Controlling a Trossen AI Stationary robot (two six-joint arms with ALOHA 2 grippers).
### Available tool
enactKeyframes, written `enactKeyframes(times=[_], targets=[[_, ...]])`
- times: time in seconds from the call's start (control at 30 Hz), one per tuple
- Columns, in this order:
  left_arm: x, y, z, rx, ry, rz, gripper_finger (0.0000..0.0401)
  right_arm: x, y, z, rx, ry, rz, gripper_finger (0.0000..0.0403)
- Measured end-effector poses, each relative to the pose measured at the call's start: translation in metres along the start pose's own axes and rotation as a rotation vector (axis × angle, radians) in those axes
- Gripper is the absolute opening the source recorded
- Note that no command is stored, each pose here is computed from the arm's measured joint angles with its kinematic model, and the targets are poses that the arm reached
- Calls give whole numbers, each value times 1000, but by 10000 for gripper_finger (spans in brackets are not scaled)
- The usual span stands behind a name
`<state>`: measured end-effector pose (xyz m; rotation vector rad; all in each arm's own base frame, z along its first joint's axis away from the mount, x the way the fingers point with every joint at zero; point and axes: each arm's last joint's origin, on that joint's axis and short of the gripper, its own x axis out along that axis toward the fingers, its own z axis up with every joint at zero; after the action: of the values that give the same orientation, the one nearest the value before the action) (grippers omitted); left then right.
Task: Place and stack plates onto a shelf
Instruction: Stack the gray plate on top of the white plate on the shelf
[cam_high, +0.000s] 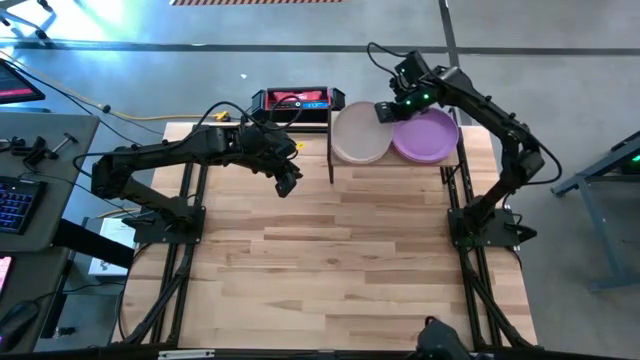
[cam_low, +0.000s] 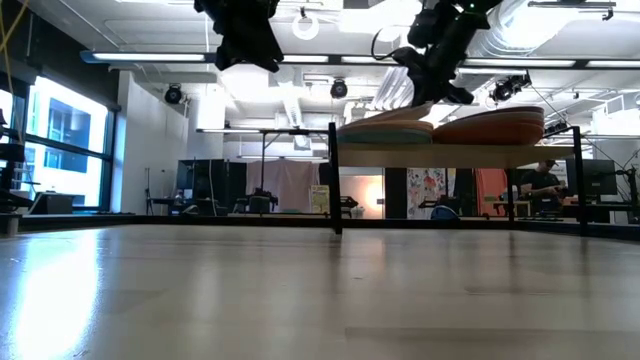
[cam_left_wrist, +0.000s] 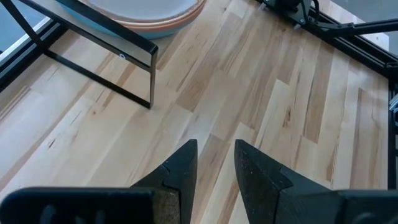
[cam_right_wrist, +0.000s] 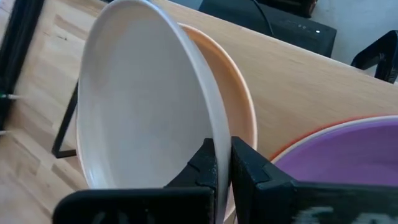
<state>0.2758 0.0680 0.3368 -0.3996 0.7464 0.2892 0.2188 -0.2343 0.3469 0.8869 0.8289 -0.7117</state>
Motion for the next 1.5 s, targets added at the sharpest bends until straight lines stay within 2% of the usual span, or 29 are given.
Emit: enactKeyframes(times=[0.57,0.97,1.5], targets=[[0,1,-2,-18,22,5,97,3,8,-3,37,-7,-25,2],[0,1,-2,-9,25,6,97,4,11,-4,87,-22,-61,85],[0,1,-2,7,26,6,97,-6,1,-8,102,11,-73,94]])
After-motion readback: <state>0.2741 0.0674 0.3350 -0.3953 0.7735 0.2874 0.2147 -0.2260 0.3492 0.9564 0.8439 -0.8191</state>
